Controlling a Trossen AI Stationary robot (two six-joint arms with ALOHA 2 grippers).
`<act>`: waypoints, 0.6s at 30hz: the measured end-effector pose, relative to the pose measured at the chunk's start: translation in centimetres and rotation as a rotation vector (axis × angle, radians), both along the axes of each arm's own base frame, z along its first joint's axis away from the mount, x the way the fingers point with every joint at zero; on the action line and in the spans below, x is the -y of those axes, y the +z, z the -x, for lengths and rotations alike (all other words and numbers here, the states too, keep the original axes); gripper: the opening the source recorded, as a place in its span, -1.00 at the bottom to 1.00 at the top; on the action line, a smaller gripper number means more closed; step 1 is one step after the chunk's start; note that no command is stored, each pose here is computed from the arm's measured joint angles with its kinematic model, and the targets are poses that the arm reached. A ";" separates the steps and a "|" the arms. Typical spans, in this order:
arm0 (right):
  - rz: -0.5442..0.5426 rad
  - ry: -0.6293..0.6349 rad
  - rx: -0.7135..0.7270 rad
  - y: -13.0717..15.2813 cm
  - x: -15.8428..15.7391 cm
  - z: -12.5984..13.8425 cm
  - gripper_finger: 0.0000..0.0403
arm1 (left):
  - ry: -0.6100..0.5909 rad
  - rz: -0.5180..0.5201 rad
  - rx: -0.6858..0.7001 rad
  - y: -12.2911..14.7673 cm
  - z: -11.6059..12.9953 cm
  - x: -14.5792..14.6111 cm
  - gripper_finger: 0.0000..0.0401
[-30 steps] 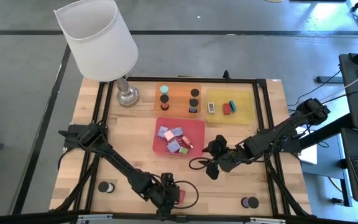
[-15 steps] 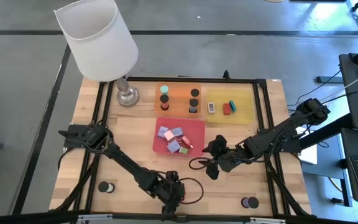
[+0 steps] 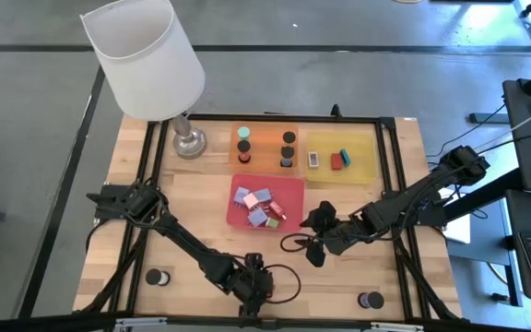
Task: Pick & Place Office items
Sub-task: Put the red charger adapter into the red bin
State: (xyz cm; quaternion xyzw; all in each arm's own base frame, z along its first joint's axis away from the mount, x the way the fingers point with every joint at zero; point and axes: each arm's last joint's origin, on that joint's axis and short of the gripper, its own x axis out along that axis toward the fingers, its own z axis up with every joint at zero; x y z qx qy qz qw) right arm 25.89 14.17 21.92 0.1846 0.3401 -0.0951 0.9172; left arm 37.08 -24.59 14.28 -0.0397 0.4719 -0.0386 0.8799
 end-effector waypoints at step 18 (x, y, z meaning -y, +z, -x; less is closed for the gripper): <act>0.000 0.000 0.000 0.0 0.0 0.0 0.31 | 0.069 -0.064 0.067 1.8 0.1 -0.6 0.32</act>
